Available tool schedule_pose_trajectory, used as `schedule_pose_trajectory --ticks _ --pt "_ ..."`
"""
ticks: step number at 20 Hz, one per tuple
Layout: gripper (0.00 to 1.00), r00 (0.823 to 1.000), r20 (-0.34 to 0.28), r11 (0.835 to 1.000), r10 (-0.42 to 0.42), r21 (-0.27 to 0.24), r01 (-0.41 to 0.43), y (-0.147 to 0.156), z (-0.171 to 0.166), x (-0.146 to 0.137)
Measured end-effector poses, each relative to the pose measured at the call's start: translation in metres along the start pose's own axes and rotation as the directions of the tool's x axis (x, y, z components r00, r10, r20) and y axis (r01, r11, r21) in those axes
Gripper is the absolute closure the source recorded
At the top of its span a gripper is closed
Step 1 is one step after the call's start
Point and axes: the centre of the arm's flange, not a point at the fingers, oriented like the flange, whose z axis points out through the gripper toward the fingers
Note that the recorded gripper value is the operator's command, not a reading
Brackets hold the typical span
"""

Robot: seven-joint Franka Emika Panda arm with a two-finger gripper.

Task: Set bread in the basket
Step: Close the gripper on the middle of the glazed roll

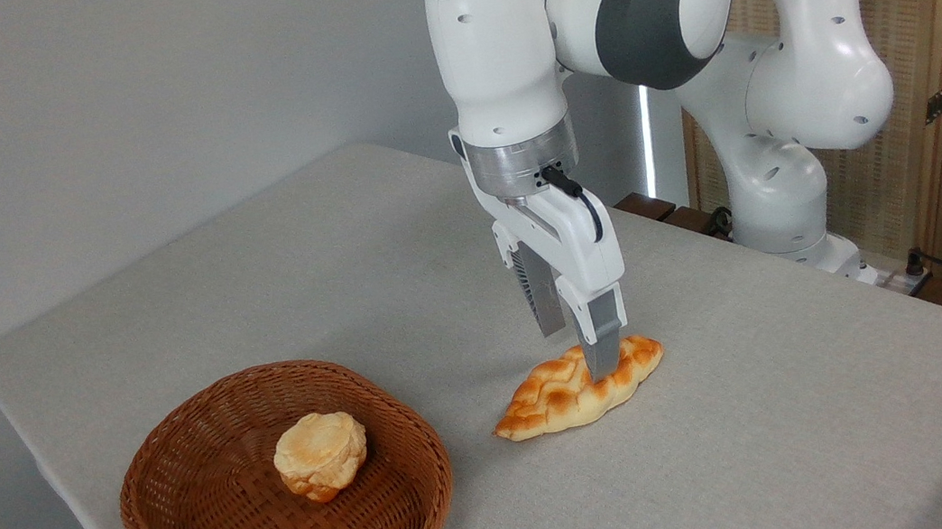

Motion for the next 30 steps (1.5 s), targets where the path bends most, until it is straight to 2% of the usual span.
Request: schedule_pose_trajectory --ticks 5,11,19,26,28,30 --pt "0.0 1.0 0.009 1.0 0.015 -0.015 -0.015 0.004 0.01 -0.001" --pt "0.0 0.999 0.04 0.999 0.032 -0.001 -0.032 0.003 0.012 -0.003" --pt "0.0 0.999 0.041 0.999 0.033 0.0 -0.033 0.003 0.013 -0.004" --pt "0.0 0.999 0.02 0.999 0.038 0.036 -0.039 0.005 0.027 -0.002" --pt "0.1 0.999 0.018 0.998 0.038 0.04 -0.039 0.005 0.028 -0.002" --pt "0.3 0.999 0.013 0.998 0.039 0.049 -0.039 0.004 0.029 -0.001"
